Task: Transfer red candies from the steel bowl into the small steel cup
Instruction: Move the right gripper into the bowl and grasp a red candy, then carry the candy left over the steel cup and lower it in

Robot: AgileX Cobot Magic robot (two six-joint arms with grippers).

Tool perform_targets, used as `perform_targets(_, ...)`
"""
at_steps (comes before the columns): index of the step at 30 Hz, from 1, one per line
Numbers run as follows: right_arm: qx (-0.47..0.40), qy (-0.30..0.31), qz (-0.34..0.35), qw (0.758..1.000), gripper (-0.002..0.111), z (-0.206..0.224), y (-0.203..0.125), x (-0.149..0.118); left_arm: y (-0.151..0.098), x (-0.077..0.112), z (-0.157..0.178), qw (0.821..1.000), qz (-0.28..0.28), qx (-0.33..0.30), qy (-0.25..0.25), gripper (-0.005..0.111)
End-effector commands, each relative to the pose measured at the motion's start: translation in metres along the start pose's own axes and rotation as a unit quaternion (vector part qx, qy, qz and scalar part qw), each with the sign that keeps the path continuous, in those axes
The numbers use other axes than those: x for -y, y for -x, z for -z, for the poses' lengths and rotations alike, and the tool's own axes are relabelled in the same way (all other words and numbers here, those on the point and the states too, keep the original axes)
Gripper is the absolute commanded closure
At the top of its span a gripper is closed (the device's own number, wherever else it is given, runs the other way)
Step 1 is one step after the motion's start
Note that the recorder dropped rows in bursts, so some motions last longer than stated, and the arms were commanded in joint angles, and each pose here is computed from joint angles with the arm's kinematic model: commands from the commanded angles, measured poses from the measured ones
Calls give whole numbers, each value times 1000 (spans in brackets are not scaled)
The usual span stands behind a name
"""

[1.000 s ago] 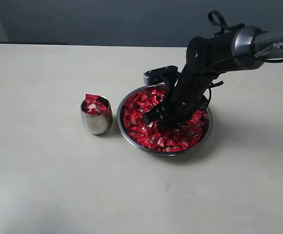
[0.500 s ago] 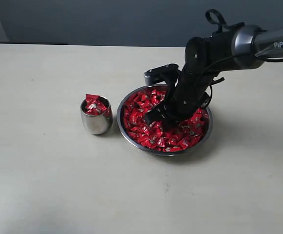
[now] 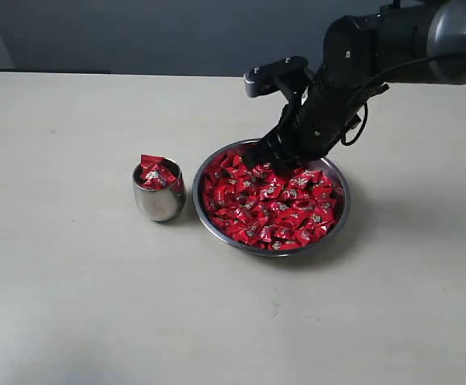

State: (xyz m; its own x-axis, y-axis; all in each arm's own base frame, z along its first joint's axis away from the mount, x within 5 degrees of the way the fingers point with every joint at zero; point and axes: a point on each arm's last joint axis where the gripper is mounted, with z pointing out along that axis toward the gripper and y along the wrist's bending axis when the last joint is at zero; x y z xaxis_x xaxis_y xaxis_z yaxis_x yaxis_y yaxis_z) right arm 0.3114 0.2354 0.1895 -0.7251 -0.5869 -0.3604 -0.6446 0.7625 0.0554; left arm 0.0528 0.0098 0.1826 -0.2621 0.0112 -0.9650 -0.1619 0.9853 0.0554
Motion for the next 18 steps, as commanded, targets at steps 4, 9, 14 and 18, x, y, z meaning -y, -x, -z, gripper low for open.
perform_targets(4, 96, 54, 24, 994, 109, 28, 29, -23, 0, 0, 0, 1000, 0, 6, 1, 106)
perform_targets(9, 116, 122, 67, 983, 109, 28, 54, -56, 0, 0, 0, 1000, 0, 6, 1, 106)
perform_targets(14, 93, 147, 110, 979, 109, 11, 75, -85, 0, 0, 0, 1000, 0, 6, 1, 106)
perform_targets(18, 65, 154, 135, 977, 109, -8, 84, -101, 0, 0, 0, 1000, 0, 6, 1, 106)
